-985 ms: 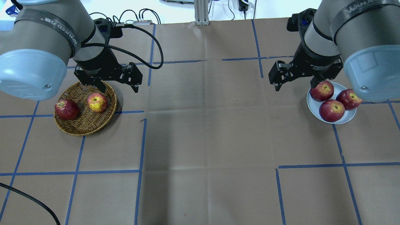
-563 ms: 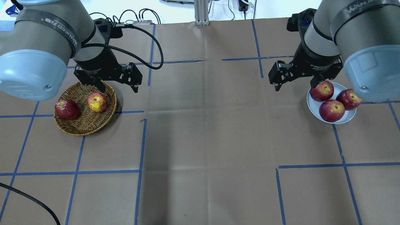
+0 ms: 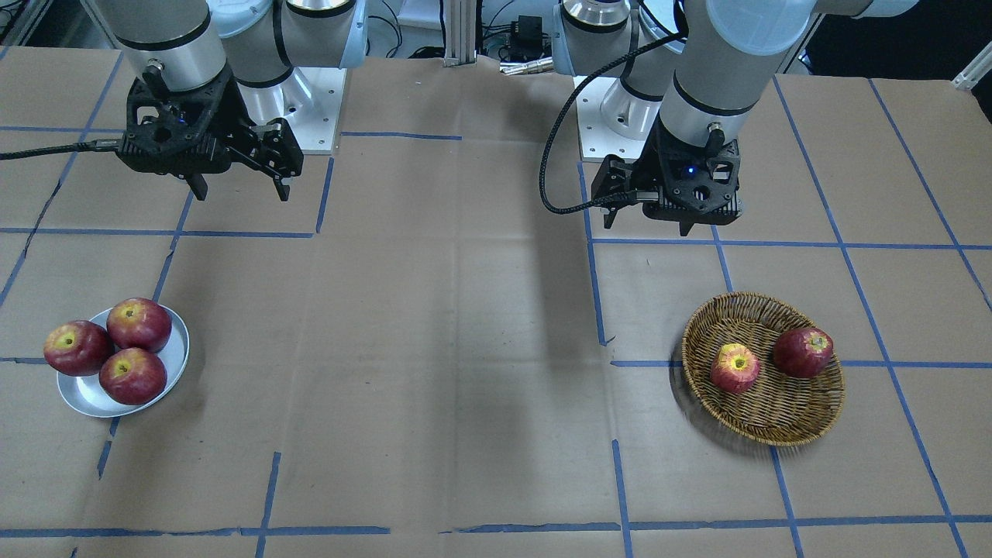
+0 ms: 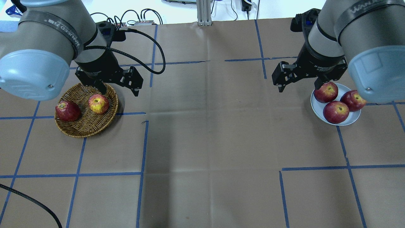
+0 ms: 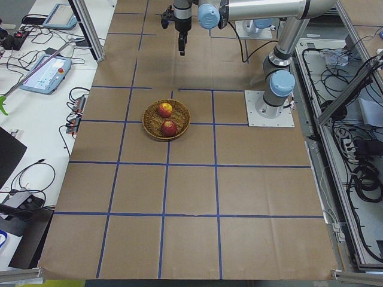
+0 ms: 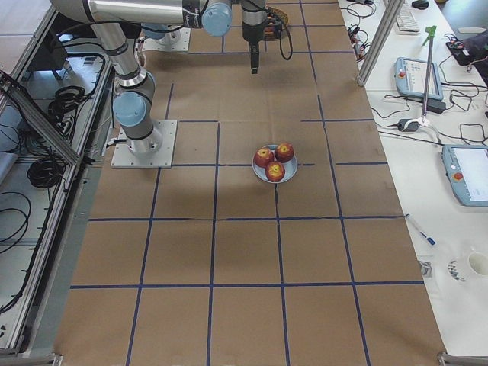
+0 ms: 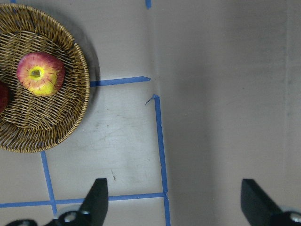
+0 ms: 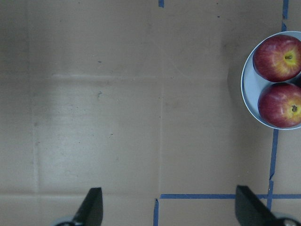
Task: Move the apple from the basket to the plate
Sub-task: 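Lower the left gripper onto the yellow-red apple in the basket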
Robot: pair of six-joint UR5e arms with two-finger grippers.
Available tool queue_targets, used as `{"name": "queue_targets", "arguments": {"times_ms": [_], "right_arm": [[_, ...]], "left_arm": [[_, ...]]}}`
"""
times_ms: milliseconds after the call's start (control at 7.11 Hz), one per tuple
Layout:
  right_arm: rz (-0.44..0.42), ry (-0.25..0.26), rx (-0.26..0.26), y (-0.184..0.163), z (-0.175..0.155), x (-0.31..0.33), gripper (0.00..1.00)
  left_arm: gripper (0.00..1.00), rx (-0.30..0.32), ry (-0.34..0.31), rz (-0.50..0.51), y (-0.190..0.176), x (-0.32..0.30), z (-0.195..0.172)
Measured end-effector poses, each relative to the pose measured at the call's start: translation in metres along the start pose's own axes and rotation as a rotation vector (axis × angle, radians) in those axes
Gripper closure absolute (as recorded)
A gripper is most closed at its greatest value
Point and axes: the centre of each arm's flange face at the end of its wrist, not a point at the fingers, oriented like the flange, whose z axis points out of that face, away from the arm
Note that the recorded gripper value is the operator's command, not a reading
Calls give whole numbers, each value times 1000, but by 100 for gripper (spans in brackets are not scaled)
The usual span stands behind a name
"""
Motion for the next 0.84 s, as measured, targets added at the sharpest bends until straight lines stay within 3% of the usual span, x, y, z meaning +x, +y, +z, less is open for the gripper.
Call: {"name": "queue_targets", "arguments": {"times_ms": [281, 422, 844], "right_arm": [[0, 0, 0, 0, 0, 0, 0], [0, 0, 0, 0, 0, 0, 0], [0, 0, 0, 0, 0, 0, 0]], "left_arm": [[1, -53, 26, 120, 2, -50, 32], [1, -74, 40, 133, 3, -79, 50], [2, -50, 28, 111, -38, -136, 117]]}}
